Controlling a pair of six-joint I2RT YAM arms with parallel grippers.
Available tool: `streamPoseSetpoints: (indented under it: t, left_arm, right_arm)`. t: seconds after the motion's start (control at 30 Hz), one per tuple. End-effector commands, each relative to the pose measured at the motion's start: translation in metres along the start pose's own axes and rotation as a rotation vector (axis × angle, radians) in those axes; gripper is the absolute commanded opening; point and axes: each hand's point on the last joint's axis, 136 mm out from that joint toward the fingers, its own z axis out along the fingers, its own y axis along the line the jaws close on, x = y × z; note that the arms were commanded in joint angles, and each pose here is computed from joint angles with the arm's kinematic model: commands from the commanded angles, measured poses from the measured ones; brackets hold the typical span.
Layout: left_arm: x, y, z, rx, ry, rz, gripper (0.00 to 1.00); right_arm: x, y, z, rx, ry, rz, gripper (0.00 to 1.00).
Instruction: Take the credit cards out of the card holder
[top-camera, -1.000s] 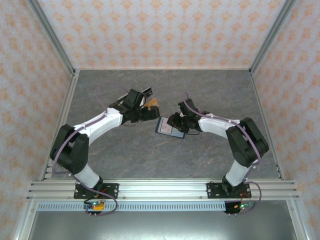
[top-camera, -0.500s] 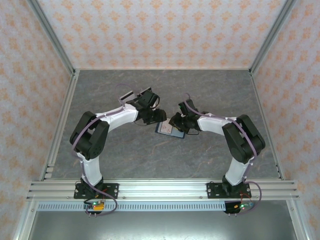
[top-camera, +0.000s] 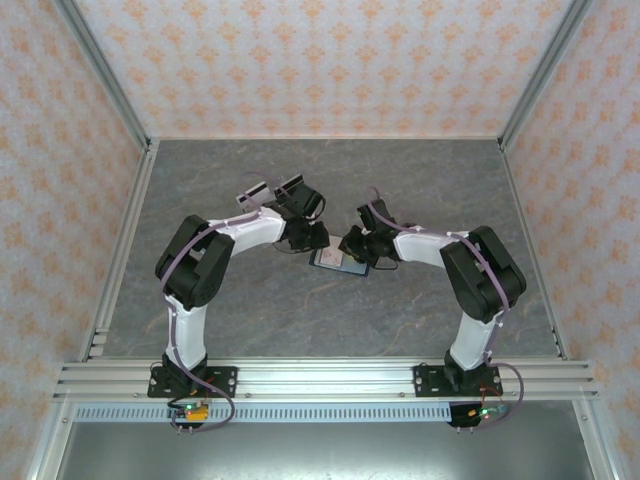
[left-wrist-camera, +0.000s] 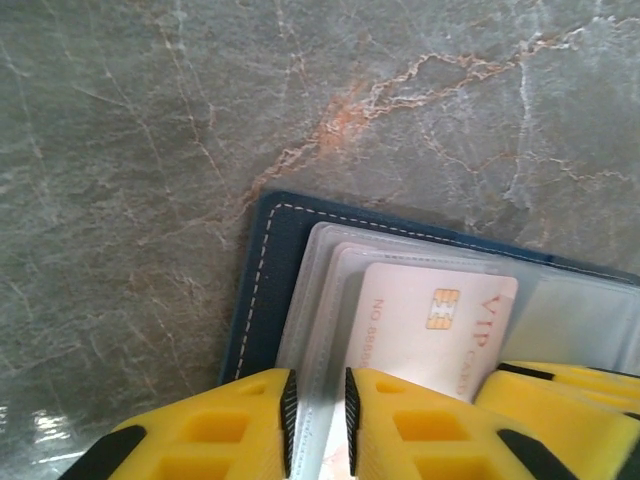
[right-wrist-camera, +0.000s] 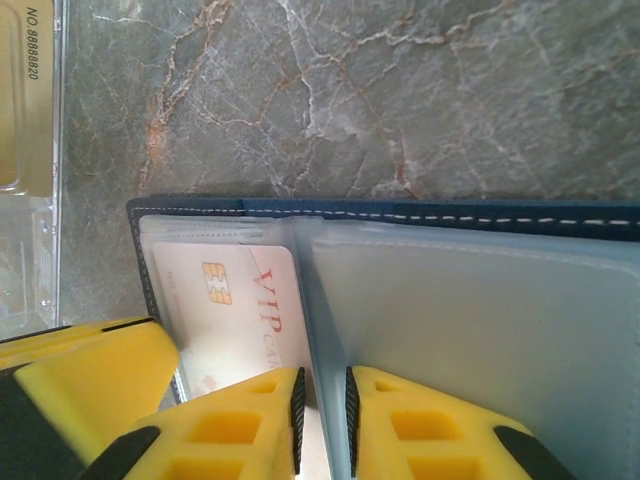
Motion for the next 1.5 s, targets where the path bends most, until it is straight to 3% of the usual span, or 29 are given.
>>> streamPoseSetpoints:
  t: [0.0, 0.8, 1.07, 1.37, 1.47]
  left_arm:
    - [-0.002, 0.007, 0.002, -0.053, -0.009, -0.014, 0.21]
    - [0.013, 0.03, 0.02, -0.105, 0.018, -0.045, 0.1]
    - [0.017, 0.031, 0.022, -0.091, 0.027, -0.053, 0.09]
    - [0.017, 0.03, 0.018, -0.082, 0.011, -0.065, 0.09]
    - [0.014, 0.032, 0.011, -0.103, -0.003, -0.046, 0.11]
  right_arm:
    - [-0.006, 0.008, 0.001, -0.033, -0.015, -0.018, 0.21]
    - [0.003, -0.001, 0.007, -0.034, 0.028, 0.005, 0.18]
    - [0.002, 0.022, 0.006, -0.222, 0.031, 0.014, 0.15]
    - [-0.004, 0.021, -0.006, -0.231, 0.002, -0.015, 0.01]
    - [-0.006, 0.017, -0.01, -0.223, -0.008, -0.024, 0.0]
